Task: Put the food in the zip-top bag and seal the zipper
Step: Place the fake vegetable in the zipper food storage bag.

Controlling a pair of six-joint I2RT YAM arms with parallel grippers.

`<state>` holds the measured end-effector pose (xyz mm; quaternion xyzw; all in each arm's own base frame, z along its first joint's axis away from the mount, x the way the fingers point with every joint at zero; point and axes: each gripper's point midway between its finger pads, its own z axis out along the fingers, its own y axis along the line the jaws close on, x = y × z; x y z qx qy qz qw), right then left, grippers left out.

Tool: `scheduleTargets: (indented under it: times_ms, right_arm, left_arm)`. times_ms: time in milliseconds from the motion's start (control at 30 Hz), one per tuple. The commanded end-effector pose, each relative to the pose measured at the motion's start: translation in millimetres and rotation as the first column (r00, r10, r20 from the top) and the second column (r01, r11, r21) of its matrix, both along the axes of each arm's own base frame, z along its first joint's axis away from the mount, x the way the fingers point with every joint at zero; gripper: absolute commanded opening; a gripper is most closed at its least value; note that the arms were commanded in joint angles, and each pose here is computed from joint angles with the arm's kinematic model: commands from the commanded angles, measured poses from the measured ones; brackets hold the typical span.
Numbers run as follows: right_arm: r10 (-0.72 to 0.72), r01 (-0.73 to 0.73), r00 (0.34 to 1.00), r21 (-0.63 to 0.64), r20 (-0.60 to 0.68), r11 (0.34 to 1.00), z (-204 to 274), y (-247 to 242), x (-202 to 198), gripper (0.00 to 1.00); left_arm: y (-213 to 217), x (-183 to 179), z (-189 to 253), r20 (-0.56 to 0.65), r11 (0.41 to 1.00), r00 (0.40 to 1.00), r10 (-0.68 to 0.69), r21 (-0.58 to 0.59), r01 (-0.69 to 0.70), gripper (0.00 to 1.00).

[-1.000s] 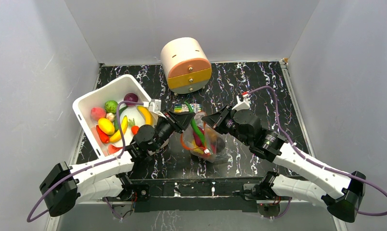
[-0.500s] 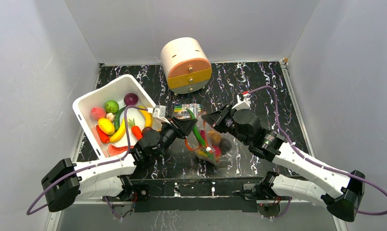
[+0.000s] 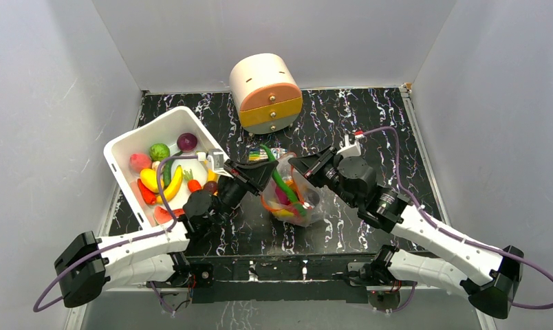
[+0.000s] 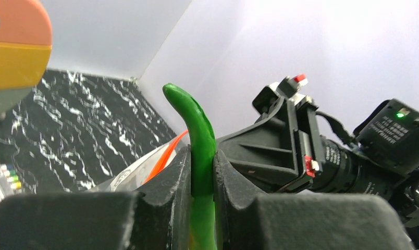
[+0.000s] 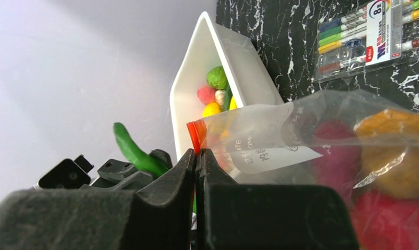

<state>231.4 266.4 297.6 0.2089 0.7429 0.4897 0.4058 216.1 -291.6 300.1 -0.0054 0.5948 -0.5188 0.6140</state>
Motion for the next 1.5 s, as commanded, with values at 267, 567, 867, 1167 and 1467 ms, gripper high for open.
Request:
scheduleTargets:
  times_ms: [267,567,867,1167,1467]
  right_arm:
    - [-0.057,0.050,0.998,0.225,0.023,0.973,41.0,-5.7,1.4,0.00]
    - [-0.054,0.049,0.998,0.235,0.016,0.971,42.1,-4.0,2.0,0.00]
    - [-0.059,0.065,0.998,0.184,-0.037,0.981,14.9,-7.7,-0.5,0.00]
    - [-0.057,0.063,0.998,0.206,-0.035,0.976,17.7,-8.5,-1.8,0.00]
    - [-0.074,0.079,0.997,0.211,-0.028,0.974,21.1,-8.7,2.1,0.00]
  left_arm:
    - [8.0,-0.9,24.8,0.357,0.990,0.927,0.114,0.042,-0.137,0.00]
    - [4.5,-5.6,29.0,0.445,0.983,0.890,0.099,0.092,-0.156,0.00]
    - [13.6,-6.1,46.3,0.500,0.975,0.855,0.139,0.083,-0.207,0.00]
    - [4.4,1.5,41.6,0.567,0.953,0.812,0.139,0.145,-0.265,0.00]
    - [-2.3,-15.5,45.7,0.440,0.997,0.896,0.054,0.033,-0.076,0.00]
